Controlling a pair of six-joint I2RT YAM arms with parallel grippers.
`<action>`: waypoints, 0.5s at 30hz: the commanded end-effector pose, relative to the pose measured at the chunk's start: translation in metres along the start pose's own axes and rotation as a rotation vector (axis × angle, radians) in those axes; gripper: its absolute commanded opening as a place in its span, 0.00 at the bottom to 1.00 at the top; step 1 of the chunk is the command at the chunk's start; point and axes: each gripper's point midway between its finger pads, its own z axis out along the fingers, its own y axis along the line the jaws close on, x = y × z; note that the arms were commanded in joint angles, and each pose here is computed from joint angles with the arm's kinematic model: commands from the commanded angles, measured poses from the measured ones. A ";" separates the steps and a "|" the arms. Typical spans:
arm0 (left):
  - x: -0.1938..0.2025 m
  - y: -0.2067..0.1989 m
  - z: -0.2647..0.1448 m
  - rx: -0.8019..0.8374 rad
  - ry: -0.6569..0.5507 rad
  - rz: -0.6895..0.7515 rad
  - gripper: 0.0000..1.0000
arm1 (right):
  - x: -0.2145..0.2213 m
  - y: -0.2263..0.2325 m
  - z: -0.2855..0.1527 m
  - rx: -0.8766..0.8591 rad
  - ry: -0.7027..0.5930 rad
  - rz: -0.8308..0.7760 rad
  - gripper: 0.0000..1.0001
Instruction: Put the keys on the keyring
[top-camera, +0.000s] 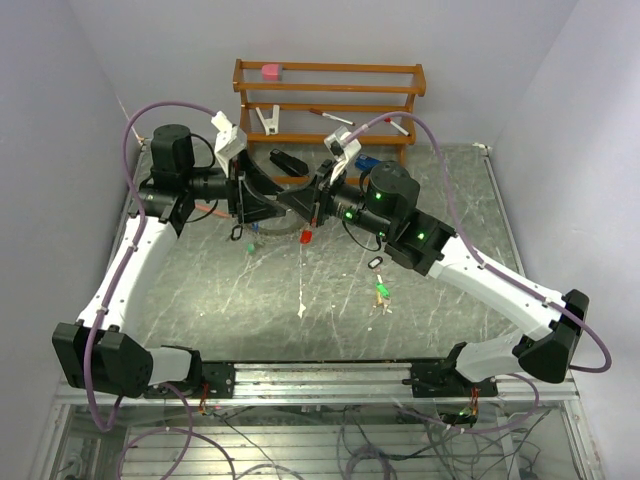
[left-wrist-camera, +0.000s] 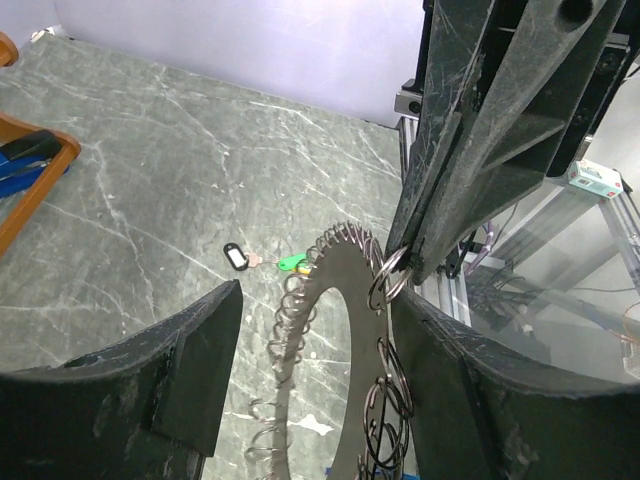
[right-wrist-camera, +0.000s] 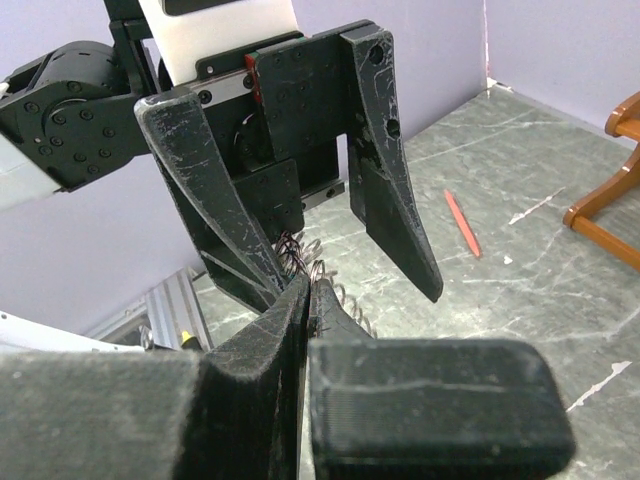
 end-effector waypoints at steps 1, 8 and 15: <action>-0.012 -0.001 0.003 0.016 -0.014 0.041 0.71 | -0.024 0.011 -0.003 -0.044 -0.082 -0.009 0.00; -0.016 -0.004 0.003 0.031 -0.021 0.048 0.66 | -0.023 0.010 -0.004 -0.040 -0.086 -0.003 0.00; -0.016 -0.007 0.003 0.045 -0.019 0.050 0.51 | -0.022 0.009 -0.005 -0.041 -0.087 0.003 0.00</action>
